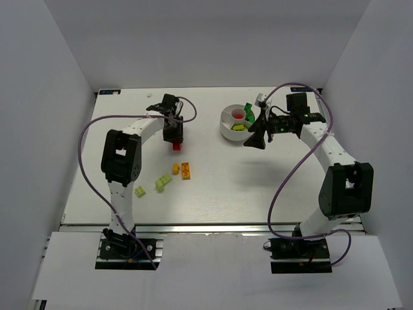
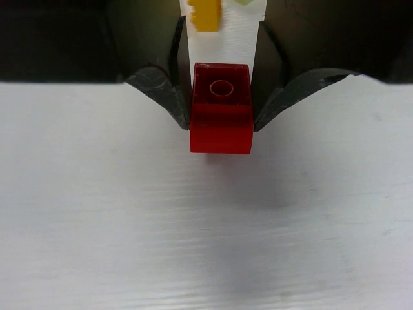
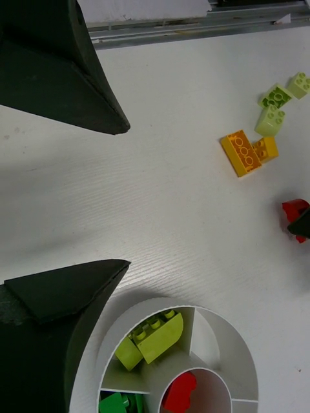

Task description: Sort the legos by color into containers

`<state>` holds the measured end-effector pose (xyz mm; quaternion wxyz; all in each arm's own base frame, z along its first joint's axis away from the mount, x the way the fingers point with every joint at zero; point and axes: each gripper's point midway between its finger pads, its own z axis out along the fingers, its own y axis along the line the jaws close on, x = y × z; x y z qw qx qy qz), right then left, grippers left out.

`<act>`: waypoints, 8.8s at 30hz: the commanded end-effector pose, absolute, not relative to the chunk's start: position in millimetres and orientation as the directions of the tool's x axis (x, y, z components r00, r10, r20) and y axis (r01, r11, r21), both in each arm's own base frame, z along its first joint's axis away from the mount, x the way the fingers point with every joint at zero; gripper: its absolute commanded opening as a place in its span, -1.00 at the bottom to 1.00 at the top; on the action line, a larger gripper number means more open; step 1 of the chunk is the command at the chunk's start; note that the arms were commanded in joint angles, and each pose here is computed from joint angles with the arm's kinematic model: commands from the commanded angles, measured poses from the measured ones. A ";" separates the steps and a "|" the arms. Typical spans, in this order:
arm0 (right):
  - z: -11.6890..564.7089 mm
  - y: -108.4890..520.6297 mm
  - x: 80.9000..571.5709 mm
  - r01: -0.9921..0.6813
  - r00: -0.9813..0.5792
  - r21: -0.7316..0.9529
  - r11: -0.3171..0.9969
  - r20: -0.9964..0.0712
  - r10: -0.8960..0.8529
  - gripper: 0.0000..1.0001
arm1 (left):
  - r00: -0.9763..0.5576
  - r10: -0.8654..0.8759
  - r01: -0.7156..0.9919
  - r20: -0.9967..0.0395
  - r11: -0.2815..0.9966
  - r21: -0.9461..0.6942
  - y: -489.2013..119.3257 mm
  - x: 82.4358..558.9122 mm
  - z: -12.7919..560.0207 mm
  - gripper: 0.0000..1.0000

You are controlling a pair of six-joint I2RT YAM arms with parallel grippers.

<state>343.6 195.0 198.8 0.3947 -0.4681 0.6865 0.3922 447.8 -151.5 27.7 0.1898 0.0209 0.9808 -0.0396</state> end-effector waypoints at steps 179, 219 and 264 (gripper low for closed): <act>196.8 399.5 365.6 -0.963 -0.239 0.183 0.197 -0.920 -0.310 -1.00 | -0.270 -0.715 -0.151 -0.645 0.693 -0.705 -89.9 264.3 223.9 0.15; 231.8 326.1 359.0 -0.974 0.228 -0.218 -0.067 -0.939 -0.259 -1.00 | -0.698 -0.523 0.327 -0.490 0.376 -0.867 -269.7 363.2 243.2 0.53; 269.9 249.1 399.1 -0.888 0.137 -0.264 0.376 -0.933 -0.332 0.21 | -0.516 -0.273 0.495 -0.812 0.678 -0.543 -317.8 489.6 255.7 -0.95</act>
